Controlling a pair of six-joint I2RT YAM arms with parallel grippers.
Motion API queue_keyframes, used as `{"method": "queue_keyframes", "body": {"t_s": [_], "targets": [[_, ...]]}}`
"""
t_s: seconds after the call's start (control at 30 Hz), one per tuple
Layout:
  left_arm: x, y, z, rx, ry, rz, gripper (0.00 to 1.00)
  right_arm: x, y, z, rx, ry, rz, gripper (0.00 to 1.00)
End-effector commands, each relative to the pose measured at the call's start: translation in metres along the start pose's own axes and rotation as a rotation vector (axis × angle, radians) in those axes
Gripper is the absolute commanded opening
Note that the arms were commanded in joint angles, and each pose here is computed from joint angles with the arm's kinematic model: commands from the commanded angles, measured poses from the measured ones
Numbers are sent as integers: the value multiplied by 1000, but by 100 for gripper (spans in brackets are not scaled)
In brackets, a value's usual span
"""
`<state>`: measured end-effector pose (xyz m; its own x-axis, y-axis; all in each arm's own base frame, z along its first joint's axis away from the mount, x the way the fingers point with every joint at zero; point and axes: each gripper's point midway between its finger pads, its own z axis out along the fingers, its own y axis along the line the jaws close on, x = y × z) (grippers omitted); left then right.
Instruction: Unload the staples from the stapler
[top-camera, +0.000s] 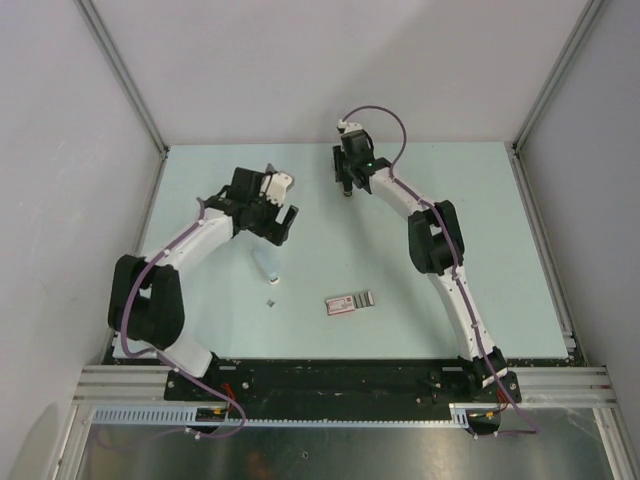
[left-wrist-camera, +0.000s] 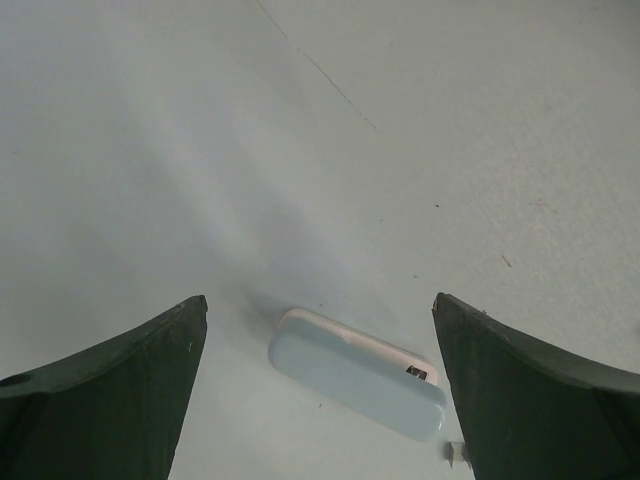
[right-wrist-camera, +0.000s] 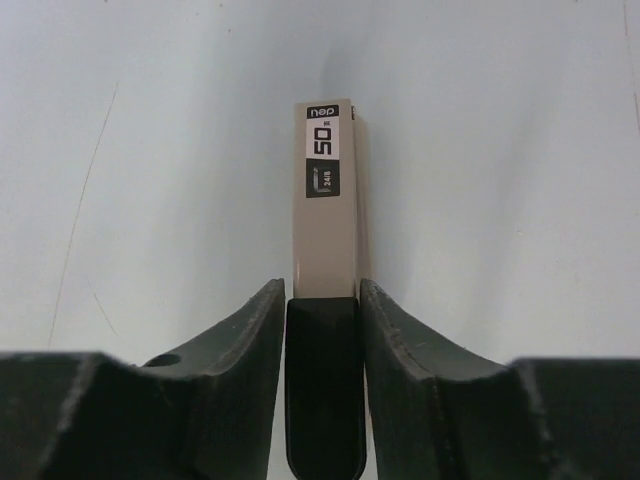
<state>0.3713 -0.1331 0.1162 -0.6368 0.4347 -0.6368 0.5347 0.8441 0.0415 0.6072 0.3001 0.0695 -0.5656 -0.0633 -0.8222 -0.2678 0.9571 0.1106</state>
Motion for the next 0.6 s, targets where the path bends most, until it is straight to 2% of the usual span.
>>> {"method": "queue_keyframes", "body": {"t_s": [0.0,0.1,0.23,0.43,0.57], "targets": [[-12,1,14,-35,-16,82,99,-11,5,0,-30,-12,12,33],[3,-1,28,-49,26,130,98,-7,7,-3,-36,3,16,17],[24,-10,41,-59,85,219,97,1,12,-13,-48,33,24,3],[51,-22,46,-76,159,359,96,30,16,-43,-51,101,42,0],[64,-23,46,-89,194,403,95,56,24,-71,-53,137,43,0]]}}
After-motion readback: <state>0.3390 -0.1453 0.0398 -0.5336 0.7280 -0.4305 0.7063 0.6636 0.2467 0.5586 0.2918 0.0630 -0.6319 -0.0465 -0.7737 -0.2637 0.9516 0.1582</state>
